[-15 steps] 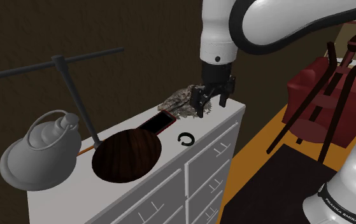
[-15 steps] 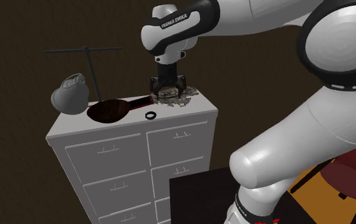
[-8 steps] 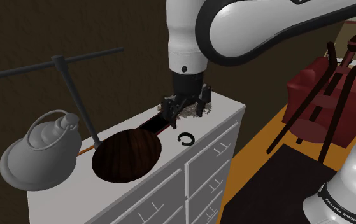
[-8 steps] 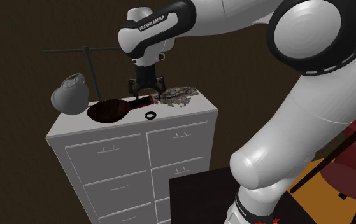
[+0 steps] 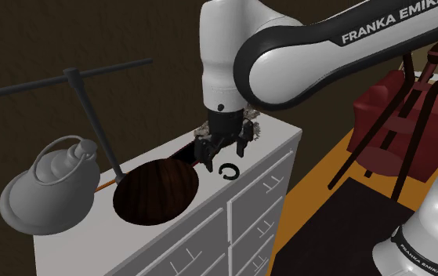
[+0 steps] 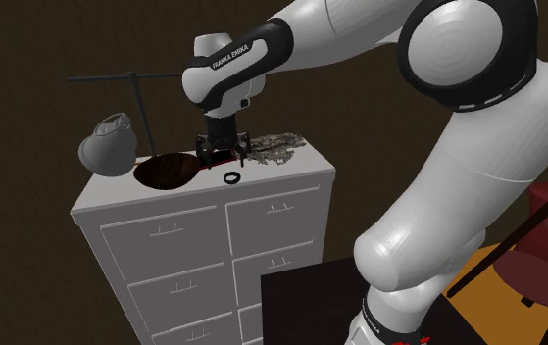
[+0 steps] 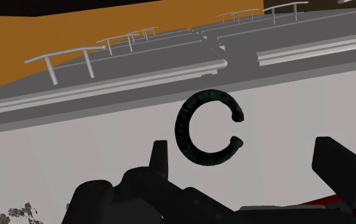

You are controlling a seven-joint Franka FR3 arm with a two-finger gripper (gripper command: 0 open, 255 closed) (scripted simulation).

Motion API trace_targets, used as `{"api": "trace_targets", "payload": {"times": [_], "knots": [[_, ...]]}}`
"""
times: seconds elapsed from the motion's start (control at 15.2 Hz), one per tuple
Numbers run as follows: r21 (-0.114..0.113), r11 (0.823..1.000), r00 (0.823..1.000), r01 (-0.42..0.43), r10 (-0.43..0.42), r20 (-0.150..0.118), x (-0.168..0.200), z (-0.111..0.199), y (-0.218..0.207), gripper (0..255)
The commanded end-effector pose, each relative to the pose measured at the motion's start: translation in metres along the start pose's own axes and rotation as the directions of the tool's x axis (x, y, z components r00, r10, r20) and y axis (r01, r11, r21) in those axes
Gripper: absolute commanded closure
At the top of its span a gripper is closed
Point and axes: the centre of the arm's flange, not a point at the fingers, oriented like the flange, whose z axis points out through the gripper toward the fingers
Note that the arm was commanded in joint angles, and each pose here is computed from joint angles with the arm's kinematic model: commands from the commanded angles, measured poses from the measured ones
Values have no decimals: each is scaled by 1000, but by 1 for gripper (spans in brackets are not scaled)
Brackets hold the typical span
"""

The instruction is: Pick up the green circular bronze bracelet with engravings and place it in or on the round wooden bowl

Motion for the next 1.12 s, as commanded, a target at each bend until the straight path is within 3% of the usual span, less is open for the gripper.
{"api": "trace_targets", "payload": {"times": [0.0, 0.4, 0.46, 1.06], "knots": [[0, 1000, 1000, 0, 0, 0, 0, 4, 1, 0], [0, 1000, 1000, 0, 0, 0, 0, 4, 0, 0], [0, 1000, 1000, 0, 0, 0, 0, 4, 0, 255], [0, 1000, 1000, 0, 0, 0, 0, 4, 0, 255]]}}
